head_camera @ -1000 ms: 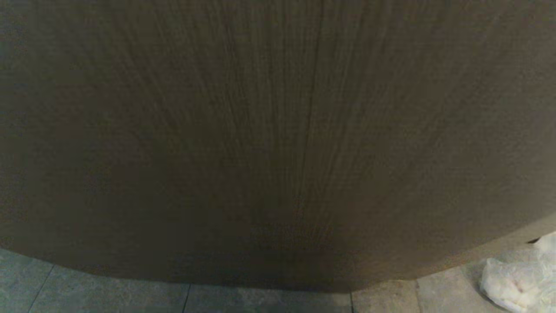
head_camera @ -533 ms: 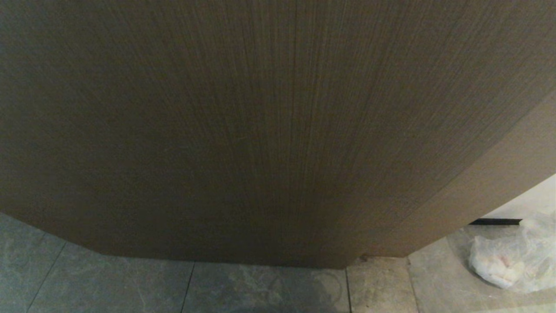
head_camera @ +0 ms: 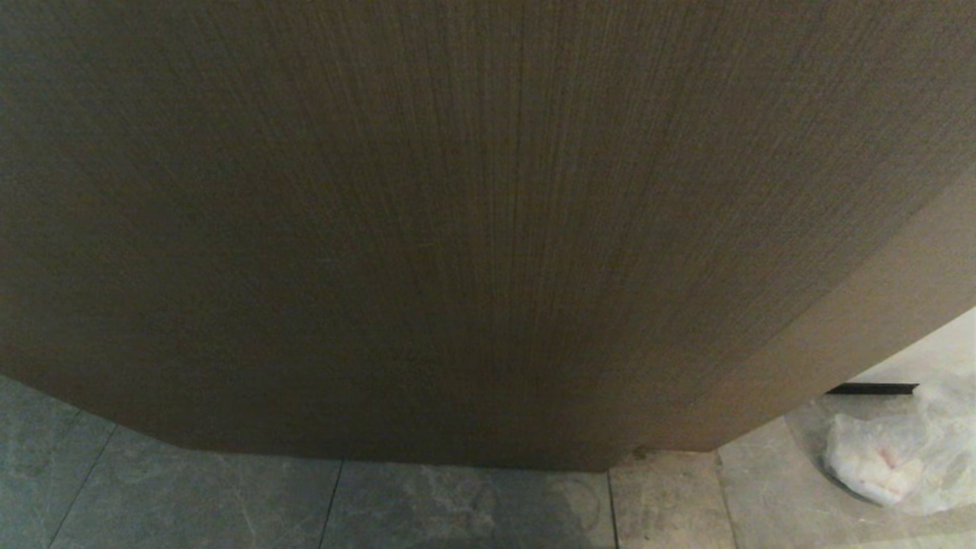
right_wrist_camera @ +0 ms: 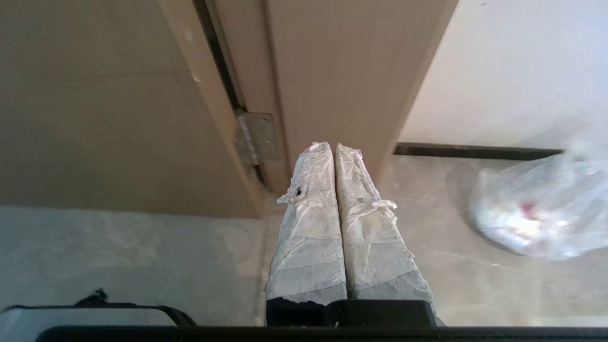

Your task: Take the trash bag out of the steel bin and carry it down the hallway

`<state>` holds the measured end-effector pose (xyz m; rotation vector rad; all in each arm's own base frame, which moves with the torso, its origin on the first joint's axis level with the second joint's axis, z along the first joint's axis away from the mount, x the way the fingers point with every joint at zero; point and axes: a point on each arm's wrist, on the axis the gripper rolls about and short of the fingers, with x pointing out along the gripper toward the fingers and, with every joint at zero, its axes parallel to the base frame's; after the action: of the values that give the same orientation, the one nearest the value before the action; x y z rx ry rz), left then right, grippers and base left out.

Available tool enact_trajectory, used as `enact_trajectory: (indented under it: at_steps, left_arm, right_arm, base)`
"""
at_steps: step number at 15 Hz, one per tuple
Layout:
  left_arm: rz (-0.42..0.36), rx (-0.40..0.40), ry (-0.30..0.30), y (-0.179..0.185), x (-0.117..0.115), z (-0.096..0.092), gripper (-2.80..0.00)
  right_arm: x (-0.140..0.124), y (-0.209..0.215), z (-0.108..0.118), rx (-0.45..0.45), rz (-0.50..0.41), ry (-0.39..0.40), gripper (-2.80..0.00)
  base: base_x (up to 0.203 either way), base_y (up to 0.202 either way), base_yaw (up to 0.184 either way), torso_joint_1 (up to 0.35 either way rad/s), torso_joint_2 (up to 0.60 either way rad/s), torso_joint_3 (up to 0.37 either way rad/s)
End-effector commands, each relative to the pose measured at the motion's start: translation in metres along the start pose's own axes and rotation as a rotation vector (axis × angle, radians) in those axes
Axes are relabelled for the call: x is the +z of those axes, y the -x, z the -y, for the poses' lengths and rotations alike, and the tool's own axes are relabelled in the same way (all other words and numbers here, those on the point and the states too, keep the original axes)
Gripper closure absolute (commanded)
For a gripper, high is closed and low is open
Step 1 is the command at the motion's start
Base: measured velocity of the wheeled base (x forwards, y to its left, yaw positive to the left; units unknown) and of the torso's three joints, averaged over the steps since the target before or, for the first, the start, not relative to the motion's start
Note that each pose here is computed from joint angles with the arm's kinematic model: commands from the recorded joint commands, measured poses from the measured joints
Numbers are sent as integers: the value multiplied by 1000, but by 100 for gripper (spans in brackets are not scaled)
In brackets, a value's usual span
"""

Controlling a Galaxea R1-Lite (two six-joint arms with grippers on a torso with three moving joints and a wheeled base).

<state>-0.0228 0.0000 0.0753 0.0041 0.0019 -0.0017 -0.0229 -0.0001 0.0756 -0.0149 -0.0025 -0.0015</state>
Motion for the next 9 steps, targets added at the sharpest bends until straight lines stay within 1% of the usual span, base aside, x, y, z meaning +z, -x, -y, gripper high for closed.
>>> enact_trajectory:
  at_steps: [1,9]
  left_arm:
    - [0,2,3,0,0,0,0]
    - [0,2,0,0,0,0,0]
  right_arm:
    - [0,0,0,0,-1,0,0]
    - [0,0,0,0,-1,0,0]
  base:
    - [4,100,-16,2,12,-2]
    - [0,194,1,1,1,4]
